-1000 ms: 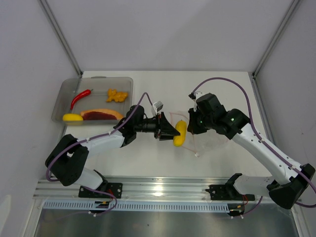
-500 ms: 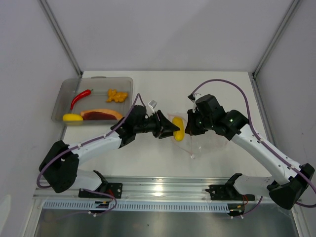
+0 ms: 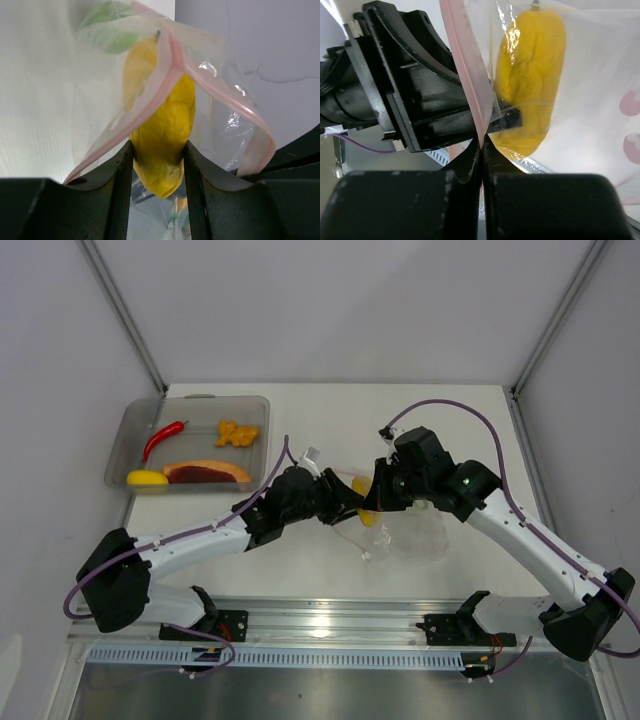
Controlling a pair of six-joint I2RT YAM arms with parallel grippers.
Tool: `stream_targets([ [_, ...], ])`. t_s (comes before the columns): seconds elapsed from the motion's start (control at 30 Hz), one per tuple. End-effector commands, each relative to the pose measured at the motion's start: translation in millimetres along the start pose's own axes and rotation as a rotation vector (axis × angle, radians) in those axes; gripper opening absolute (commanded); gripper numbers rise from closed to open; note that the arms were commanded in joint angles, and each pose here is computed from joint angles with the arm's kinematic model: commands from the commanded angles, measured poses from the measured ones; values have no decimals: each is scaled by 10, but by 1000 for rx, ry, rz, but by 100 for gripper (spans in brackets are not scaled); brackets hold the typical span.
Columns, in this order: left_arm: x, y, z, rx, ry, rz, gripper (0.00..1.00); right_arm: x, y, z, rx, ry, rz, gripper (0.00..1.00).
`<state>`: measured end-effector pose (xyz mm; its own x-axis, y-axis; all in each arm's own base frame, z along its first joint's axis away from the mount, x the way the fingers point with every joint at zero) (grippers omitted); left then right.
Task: Place the food in the zip-top bag and seal the zipper
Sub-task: Place the fake fruit in the zipper food storage bag.
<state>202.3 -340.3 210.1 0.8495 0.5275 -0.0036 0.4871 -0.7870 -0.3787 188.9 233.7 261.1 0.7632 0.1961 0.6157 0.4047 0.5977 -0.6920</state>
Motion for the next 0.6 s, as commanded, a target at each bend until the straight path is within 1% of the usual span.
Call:
stream_targets([
  [0.0, 66, -17, -310, -104, 43, -68, 1, 212, -133, 178, 63, 10, -71, 0],
  [0.1, 48, -46, -335, -116, 73, -62, 16, 212, -130, 167, 61, 10, -71, 0],
  [0.13, 47, -52, -324, -111, 84, -64, 36, 217, -138, 171, 62, 10, -74, 0],
  [0.17, 48, -63, -330, -111, 88, -66, 49, 220, -135, 160, 60, 9, -75, 0],
  [0.2, 53, -97, -336, -107, 94, -71, 83, 224, -139, 156, 59, 8, -76, 0],
  [0.23, 57, -113, -319, -102, 107, -74, 93, 220, -130, 144, 53, 10, -74, 0],
  [0.27, 57, -132, -318, -104, 117, -78, 98, 221, -137, 135, 52, 10, -76, 0],
  [0.3, 60, -161, -329, -110, 128, -82, 100, 218, -137, 133, 51, 9, -75, 0],
  [0.4, 89, -278, -396, -135, 168, -109, 99, 219, -146, 102, 44, 10, -76, 0],
  [0.57, 83, -465, -467, -177, 228, -120, 100, 220, -172, 71, 32, 5, -83, 0],
])
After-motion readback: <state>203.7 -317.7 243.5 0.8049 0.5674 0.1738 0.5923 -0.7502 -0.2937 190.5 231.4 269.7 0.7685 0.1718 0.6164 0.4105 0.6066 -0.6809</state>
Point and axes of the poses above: each gripper's point midway between its finger pads, its own y axis out along the fingers, its own z axis along the line the jaws close on, x = y × z, the point moved 3 cm from there along -y, back along the fingers, and after that the axes turned 12 degrees about -y, right-handed, at the moved point
